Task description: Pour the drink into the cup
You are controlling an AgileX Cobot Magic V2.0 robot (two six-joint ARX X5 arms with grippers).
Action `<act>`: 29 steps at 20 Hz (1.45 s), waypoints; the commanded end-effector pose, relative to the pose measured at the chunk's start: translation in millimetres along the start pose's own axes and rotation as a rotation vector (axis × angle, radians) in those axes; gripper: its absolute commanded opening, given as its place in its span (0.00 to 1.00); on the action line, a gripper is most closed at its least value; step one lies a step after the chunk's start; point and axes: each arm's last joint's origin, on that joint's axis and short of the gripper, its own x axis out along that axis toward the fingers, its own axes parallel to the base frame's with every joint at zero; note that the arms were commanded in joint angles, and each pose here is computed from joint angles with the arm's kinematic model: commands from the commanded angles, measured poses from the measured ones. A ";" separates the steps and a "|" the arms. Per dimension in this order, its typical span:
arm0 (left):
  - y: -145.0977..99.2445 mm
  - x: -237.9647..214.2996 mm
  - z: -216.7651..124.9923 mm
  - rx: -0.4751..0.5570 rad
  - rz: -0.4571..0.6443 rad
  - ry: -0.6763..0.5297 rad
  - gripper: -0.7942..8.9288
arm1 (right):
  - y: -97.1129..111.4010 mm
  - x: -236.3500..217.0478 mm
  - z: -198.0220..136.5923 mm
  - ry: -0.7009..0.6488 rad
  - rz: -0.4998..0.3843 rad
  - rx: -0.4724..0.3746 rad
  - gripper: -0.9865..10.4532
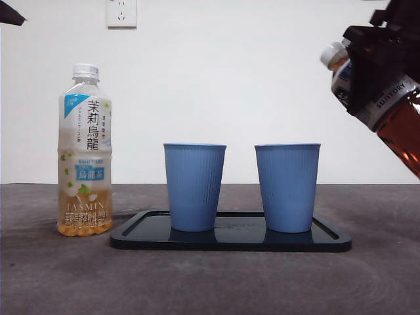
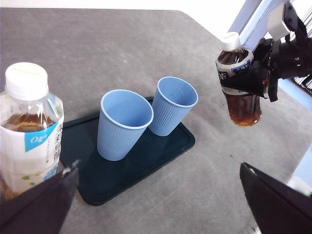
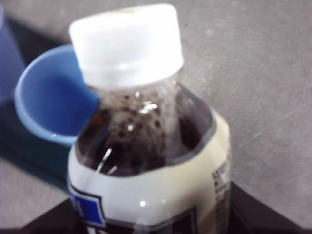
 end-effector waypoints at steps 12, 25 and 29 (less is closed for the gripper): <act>-1.5 -1.2 3.2 0.036 0.001 0.000 0.63 | 50.0 21.2 36.0 0.323 -0.327 -0.535 0.24; -1.7 -1.1 3.0 0.032 -0.002 0.002 0.63 | 76.2 45.3 28.9 0.463 -0.500 -0.846 0.24; -4.2 0.2 0.8 0.029 -0.021 0.025 0.63 | 78.1 48.2 28.0 0.472 -0.498 -0.858 0.24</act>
